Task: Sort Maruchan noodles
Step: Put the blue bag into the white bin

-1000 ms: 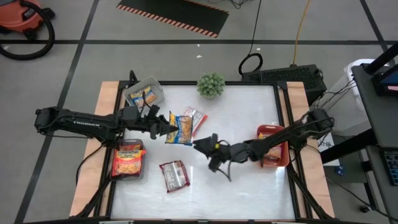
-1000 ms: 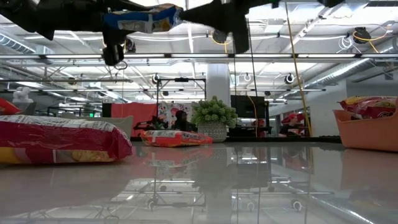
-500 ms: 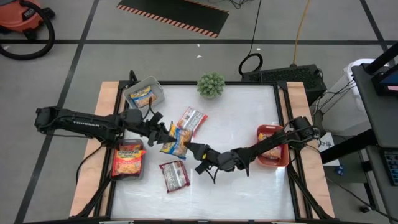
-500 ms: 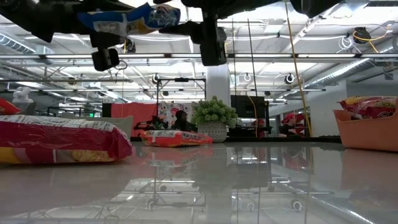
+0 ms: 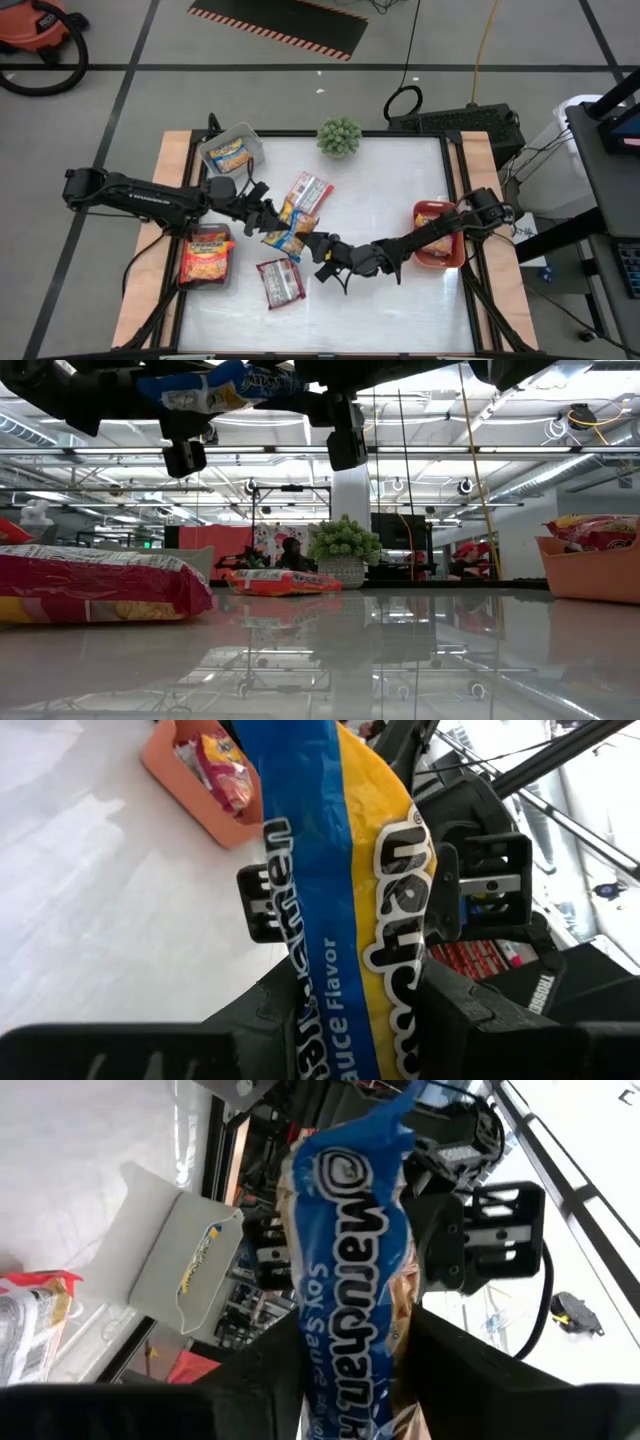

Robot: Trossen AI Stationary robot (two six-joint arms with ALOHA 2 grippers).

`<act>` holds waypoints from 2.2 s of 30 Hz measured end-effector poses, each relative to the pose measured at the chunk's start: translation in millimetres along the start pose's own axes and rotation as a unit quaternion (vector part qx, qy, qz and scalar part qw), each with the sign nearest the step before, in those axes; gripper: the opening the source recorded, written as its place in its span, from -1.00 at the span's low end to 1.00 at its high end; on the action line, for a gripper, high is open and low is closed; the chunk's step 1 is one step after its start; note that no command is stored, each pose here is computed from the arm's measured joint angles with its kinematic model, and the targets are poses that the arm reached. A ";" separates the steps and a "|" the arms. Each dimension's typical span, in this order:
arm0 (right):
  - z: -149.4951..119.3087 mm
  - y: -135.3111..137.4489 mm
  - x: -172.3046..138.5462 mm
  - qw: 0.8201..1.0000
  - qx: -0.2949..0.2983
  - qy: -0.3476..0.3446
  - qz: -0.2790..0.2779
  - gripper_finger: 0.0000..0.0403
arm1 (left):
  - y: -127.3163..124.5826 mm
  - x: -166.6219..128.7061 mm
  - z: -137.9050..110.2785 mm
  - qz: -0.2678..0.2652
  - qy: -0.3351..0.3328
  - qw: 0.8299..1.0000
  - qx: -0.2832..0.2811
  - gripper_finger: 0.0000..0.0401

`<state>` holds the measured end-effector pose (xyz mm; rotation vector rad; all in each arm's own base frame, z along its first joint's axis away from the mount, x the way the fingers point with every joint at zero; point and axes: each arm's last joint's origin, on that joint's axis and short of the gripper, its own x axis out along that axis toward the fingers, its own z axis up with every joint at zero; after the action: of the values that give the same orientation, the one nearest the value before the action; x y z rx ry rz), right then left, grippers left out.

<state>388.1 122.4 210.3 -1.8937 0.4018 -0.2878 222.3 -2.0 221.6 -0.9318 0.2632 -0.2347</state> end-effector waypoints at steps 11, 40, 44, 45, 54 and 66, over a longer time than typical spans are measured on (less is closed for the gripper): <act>-0.4 1.0 0.8 1.000 0.001 0.000 0.004 -0.34 | 1.1 2.0 0.6 0.000 -0.007 0.998 0.057 -0.15; -14.1 0.9 12.5 0.985 0.171 0.011 -0.005 -0.35 | -36.8 -38.1 10.1 -0.014 -0.098 0.915 0.391 0.26; -12.9 3.4 12.4 0.982 0.187 0.001 0.001 -0.35 | -40.5 -43.0 13.0 -0.020 -0.113 0.919 0.377 0.26; -12.5 4.4 12.5 0.982 0.186 0.001 0.002 -0.35 | -41.8 -44.3 14.3 -0.024 -0.119 0.922 0.367 0.26; -12.4 4.2 12.4 0.982 0.190 0.001 -0.001 -0.35 | -42.7 -46.4 16.8 -0.025 -0.125 0.929 0.348 0.26; -21.4 9.1 19.9 0.961 0.275 0.024 0.009 -0.61 | -44.1 -44.8 13.2 -0.023 -0.117 0.903 0.412 0.26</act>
<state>396.7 93.1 209.3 -1.3385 0.3287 -0.3903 180.6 -3.4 270.3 -0.1153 -0.0915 -0.2446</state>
